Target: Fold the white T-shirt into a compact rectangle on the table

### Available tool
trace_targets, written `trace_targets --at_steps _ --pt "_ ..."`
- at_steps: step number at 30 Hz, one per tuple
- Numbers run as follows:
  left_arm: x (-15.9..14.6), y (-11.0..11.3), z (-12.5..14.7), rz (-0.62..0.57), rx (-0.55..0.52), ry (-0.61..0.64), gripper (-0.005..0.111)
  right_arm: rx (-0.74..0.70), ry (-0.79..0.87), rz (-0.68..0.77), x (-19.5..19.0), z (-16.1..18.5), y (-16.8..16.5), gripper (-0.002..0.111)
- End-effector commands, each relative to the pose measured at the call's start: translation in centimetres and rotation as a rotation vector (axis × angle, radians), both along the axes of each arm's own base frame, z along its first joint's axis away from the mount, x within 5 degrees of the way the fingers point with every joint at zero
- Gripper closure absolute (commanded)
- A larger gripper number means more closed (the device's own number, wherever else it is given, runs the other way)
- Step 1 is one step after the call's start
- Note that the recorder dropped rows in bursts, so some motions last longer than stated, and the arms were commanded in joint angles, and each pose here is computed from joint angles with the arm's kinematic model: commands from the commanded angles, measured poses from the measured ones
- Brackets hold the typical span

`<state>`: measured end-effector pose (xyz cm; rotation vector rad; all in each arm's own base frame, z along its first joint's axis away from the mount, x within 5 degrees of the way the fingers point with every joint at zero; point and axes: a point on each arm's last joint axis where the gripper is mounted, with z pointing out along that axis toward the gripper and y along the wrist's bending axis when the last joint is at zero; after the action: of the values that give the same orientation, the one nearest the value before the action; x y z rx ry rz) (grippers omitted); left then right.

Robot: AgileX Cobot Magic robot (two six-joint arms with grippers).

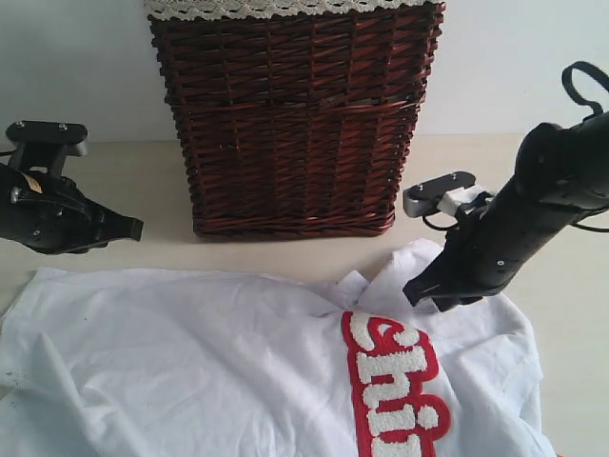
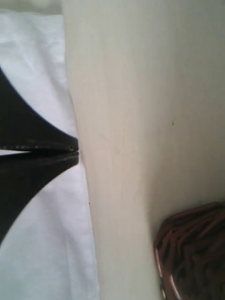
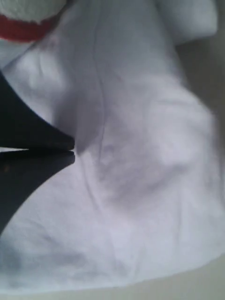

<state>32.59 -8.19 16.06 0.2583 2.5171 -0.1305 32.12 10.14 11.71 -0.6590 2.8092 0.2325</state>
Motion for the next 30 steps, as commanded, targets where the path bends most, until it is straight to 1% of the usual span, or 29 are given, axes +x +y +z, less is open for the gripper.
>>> trace_targets --at_steps 1,7,12,13,18,20,22,25,27,29,30 --pt "0.2 -0.1 0.6 0.007 -0.013 -0.035 0.107 -0.077 -0.046 -0.006 0.8 -1.4 -0.6 0.108" --pt "0.8 -0.2 1.0 0.011 -0.029 -0.115 0.107 -0.202 -0.005 -0.048 2.6 -2.9 -1.2 0.108" --pt "1.1 -0.2 1.4 0.014 -0.040 -0.169 0.107 -0.252 -0.052 -0.058 4.3 -2.6 -1.5 0.108" --pt "1.3 -0.2 1.5 0.012 -0.042 -0.192 0.107 -0.257 -0.071 -0.096 5.0 -2.2 -2.2 0.108" --pt "1.6 -0.2 1.8 0.013 -0.047 -0.236 0.107 -0.254 -0.093 -0.172 6.5 -1.2 -4.6 0.108" --pt "1.6 -0.2 1.9 0.005 -0.042 -0.246 0.107 -0.239 -0.139 -0.203 7.6 -0.4 -5.6 0.108" --pt "1.6 -0.2 1.9 -0.025 -0.016 -0.255 0.107 -0.229 -0.168 -0.219 8.6 0.1 -5.9 0.108" --pt "1.6 -0.2 1.9 -0.048 0.004 -0.265 0.107 -0.221 -0.163 -0.235 9.2 0.7 -5.8 0.108" --pt "1.6 -0.2 1.9 -0.070 0.025 -0.244 0.107 -0.175 -0.195 -0.234 9.2 2.1 -5.4 0.108" --pt "1.8 -0.4 2.4 -0.085 0.043 -0.131 0.107 -0.111 -0.246 -0.229 8.8 5.3 -5.0 0.108" --pt "1.8 -0.4 2.8 -0.107 0.062 -0.078 0.107 -0.096 -0.252 -0.223 8.6 6.2 -4.9 0.108"
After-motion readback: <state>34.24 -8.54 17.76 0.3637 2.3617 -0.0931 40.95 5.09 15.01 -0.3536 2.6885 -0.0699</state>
